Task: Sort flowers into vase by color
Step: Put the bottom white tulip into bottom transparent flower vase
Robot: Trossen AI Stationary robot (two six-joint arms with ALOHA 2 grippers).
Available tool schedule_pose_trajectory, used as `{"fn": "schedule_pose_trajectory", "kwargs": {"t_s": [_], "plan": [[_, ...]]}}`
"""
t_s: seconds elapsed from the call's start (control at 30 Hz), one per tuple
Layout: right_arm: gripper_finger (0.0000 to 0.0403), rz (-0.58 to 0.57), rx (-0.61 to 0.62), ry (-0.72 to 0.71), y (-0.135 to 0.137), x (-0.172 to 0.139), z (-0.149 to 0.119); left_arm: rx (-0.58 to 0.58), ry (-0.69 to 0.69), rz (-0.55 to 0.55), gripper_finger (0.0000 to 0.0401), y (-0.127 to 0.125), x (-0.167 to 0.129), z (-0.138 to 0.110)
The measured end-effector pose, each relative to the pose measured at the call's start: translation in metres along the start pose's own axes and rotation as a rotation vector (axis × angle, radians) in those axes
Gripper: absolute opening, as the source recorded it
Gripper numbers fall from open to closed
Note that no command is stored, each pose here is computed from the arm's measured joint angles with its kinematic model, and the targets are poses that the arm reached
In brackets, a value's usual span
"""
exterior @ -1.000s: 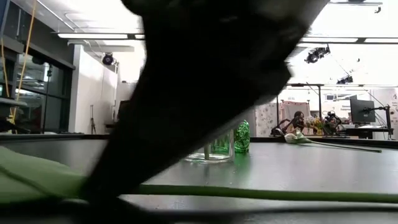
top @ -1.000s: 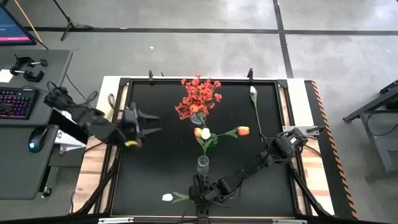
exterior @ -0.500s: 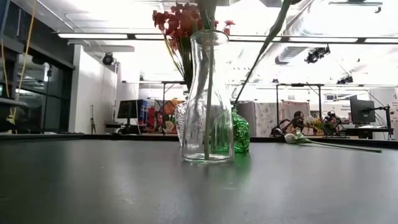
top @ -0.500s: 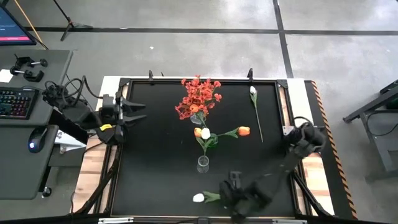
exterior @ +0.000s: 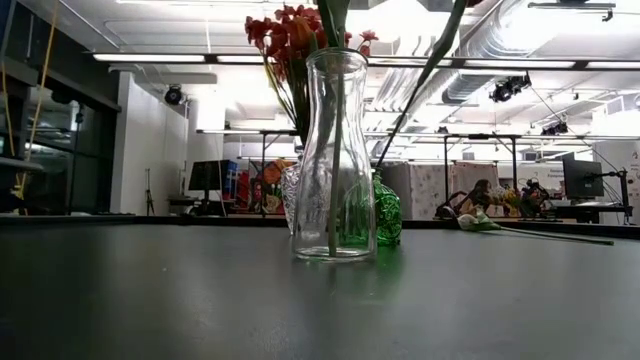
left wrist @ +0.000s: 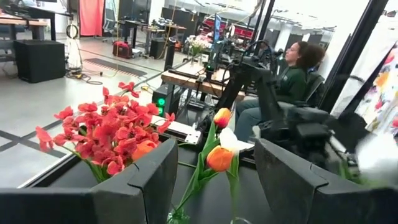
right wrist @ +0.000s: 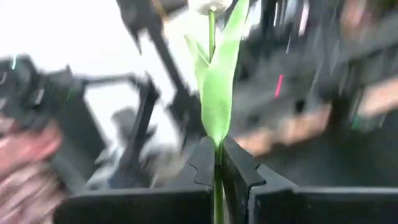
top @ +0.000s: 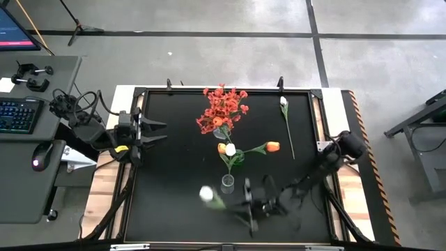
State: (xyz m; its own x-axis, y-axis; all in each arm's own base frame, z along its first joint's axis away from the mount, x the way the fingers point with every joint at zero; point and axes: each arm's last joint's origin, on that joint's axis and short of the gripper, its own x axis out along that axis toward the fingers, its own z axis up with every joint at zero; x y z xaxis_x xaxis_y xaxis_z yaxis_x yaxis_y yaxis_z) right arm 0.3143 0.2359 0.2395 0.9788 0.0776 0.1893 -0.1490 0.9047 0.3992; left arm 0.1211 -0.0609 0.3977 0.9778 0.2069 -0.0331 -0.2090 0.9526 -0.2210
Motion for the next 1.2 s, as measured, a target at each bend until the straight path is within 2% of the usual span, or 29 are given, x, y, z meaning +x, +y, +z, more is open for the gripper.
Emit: {"fn": "schedule_pose_trajectory", "kwargs": {"t_s": [0.1,0.2,0.3,0.5,0.73,1.2], "plan": [[0.0000,-0.014,-0.141,-0.198,-0.016,0.007,0.023,-0.016,-0.015,-0.004,0.0199,-0.002,0.001,0.002],[0.0000,-0.040,-0.246,-0.308,-0.029,0.009,0.036,-0.013,-0.011,-0.002,0.0199,-0.003,0.002,0.001],[0.0000,-0.070,-0.321,-0.352,-0.039,0.013,0.043,-0.016,-0.009,-0.002,0.0199,-0.004,0.003,0.000],[0.0000,-0.145,-0.383,-0.437,-0.064,0.022,0.059,-0.031,-0.011,-0.002,0.0199,-0.006,0.005,0.000],[0.0000,-0.196,-0.399,-0.415,-0.085,0.031,0.063,-0.031,-0.015,0.012,0.0199,-0.006,0.005,0.000],[0.0000,-0.226,-0.396,-0.258,-0.092,0.037,0.048,-0.028,-0.014,0.012,0.0199,-0.005,0.005,-0.001]]}}
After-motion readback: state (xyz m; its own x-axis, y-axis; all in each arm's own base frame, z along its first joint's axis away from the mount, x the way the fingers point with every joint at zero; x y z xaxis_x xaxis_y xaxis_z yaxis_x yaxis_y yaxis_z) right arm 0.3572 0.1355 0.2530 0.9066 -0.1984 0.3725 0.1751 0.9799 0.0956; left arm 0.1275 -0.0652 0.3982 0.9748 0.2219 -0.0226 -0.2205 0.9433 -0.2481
